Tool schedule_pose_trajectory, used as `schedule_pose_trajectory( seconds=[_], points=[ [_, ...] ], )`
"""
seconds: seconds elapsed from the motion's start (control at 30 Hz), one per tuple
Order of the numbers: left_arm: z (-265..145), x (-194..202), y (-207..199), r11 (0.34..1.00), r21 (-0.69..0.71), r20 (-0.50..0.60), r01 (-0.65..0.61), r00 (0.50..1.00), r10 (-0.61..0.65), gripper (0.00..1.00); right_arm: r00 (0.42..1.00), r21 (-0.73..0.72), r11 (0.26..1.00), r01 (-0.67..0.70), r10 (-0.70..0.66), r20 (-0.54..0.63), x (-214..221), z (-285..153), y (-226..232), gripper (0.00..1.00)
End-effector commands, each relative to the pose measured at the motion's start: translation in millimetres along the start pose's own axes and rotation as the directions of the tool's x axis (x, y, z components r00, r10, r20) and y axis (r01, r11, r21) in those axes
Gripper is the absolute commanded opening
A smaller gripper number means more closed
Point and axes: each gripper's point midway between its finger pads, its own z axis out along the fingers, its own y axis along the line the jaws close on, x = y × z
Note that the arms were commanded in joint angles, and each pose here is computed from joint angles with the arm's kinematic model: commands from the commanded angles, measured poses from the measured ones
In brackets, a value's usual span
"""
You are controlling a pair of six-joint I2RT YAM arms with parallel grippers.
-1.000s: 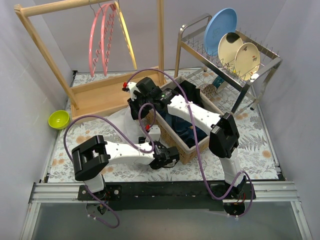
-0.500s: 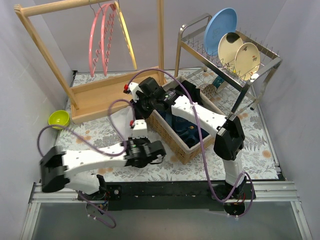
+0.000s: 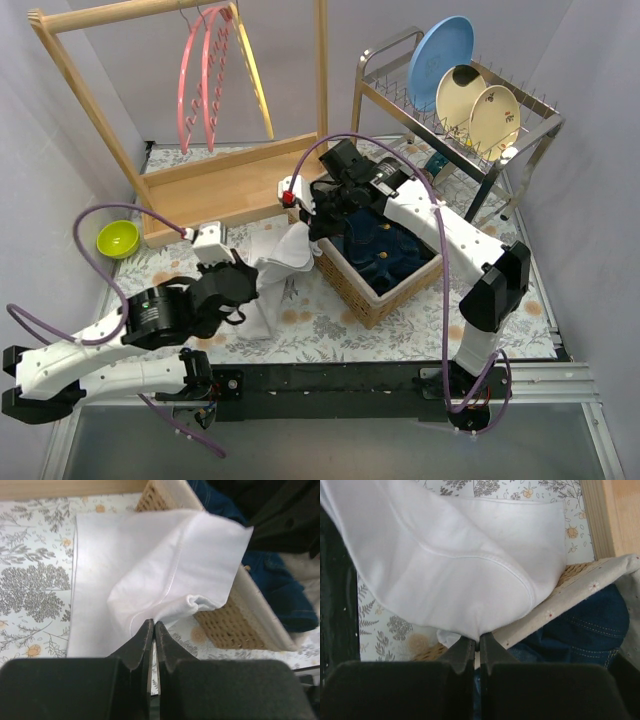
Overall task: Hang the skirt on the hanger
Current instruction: Move the skirt to the center of the board
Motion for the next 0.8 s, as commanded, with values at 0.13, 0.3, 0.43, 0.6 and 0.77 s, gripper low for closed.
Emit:
schedule_pose_trajectory(
  seconds=[0.13, 0.3, 0.43, 0.6, 0.77],
  points=[
    [-61.0, -88.4, 29.5, 0.997, 0.055, 0.155, 0.062, 0.985, -0.07, 0.0, 0.977, -0.119, 0.974, 0.194, -0.182, 0.108, -26.1, -52.5, 45.5, 0.01],
    [-88.7, -125.6, 24.2, 0.99, 0.128, 0.187, 0.065, 0.978, -0.088, 0.0, 0.965, -0.161, 0.96, 0.228, -0.201, 0.166, -44.0, -74.7, 63.2, 0.01],
    [-99.8, -132.6, 13.6, 0.982, 0.188, 0.162, 0.028, 0.985, -0.06, 0.0, 0.95, -0.196, 0.948, 0.25, -0.201, 0.238, -58.1, -90.8, 82.0, 0.01],
    [-112.0, -127.9, 22.6, 0.97, 0.233, 0.117, 0.075, 0.988, -0.105, 0.0, 0.943, -0.277, 0.92, 0.277, -0.206, 0.262, -60.6, -96.3, 116.0, 0.01],
    [-115.3, -110.1, 30.0, 0.956, 0.273, 0.062, 0.11, 0.989, -0.131, 0.0, 0.935, -0.308, 0.897, 0.317, -0.242, 0.258, -57.7, -99.2, 146.0, 0.01]
  ],
)
